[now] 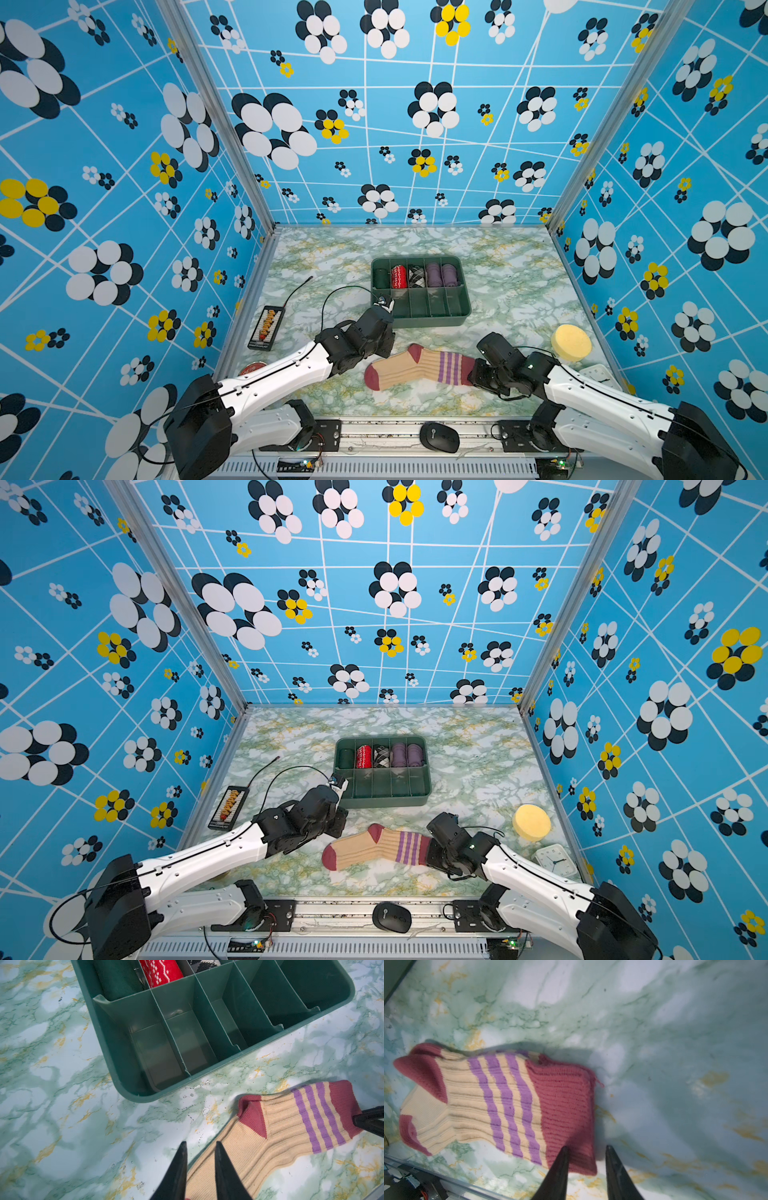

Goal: Roll the socks
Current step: 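Lower the right gripper onto the magenta cuff while the left gripper hovers over the foot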

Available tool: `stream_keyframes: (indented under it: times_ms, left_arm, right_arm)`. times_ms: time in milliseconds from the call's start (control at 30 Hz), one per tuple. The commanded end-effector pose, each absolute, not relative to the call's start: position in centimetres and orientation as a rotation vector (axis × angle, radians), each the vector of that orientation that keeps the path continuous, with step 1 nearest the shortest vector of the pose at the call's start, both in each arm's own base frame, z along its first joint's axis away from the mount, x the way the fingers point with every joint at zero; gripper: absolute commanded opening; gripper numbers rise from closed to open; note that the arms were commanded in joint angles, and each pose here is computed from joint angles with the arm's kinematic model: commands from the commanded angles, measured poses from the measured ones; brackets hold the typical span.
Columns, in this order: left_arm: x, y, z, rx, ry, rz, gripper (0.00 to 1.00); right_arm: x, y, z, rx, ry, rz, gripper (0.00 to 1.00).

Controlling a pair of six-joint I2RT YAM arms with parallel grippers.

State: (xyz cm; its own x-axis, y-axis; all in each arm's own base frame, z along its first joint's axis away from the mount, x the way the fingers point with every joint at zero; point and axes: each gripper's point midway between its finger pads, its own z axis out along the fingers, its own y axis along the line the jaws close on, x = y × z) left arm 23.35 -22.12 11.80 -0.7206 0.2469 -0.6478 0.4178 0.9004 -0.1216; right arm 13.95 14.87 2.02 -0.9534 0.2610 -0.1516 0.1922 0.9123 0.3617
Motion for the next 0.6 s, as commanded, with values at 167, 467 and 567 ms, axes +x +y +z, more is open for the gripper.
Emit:
stream_keyframes:
  times_ms: [167, 467, 567]
  left_arm:
    - [23.2, -22.0, 10.5, 0.482, 2.431, -0.344, 0.26]
    - [23.2, -21.8, 9.9, 0.483, 2.445, -0.349, 0.25]
    - [23.2, -21.7, 9.8, 0.481, 2.447, -0.351, 0.25]
  right_arm:
    - [12.1, 14.1, 0.6, 0.377, 2.952, 0.469, 0.32]
    - [11.9, 13.9, -0.2, 0.4, 2.966, 0.442, 0.29]
    - [11.8, 13.7, -0.6, 0.411, 2.972, 0.428, 0.25]
